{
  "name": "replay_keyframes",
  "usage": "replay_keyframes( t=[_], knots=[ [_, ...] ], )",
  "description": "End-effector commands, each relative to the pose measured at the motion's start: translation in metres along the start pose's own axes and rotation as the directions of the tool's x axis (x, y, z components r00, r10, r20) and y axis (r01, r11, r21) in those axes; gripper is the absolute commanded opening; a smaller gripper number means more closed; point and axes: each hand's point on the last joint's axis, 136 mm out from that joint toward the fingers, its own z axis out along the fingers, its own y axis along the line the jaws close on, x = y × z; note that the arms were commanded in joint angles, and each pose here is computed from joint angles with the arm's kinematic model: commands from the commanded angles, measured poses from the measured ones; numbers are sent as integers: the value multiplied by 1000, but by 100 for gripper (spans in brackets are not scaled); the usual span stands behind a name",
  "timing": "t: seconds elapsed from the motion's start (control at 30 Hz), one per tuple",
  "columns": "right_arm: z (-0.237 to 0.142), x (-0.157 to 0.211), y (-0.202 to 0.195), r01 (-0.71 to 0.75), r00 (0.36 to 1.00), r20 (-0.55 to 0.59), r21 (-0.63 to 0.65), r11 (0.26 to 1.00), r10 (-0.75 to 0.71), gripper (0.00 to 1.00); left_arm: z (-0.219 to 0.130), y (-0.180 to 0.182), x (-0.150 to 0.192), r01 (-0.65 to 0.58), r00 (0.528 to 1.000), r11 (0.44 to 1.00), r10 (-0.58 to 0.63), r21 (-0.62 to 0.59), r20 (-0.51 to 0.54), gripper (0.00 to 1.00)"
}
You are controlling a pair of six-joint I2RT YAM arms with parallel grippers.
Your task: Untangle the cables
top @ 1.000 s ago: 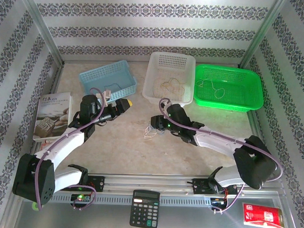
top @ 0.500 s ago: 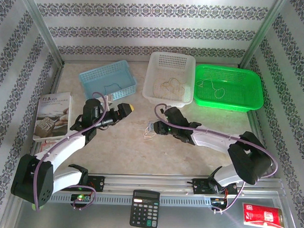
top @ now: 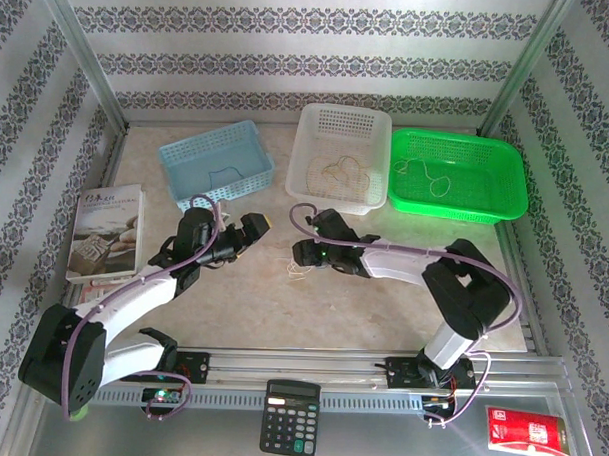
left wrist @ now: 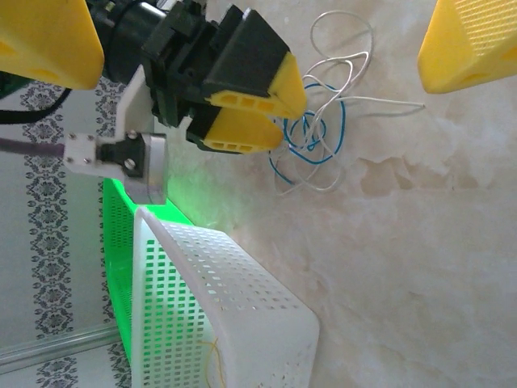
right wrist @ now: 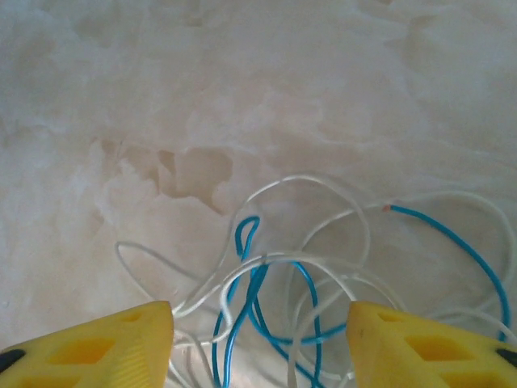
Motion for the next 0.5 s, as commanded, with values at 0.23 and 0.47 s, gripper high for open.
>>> replay_keyframes(
  t=[0.23, 0.47],
  knots=[
    [7, -12, 16, -106, 993, 31, -106, 989, 110, 0, 6, 3, 7, 31, 999, 999, -31, -13, -11, 100],
    [-20, -25, 17, -212, 965, 113, -209, 955, 239, 0, 8, -3, 11, 50, 999, 999, -49, 13, -18, 99]
  ],
)
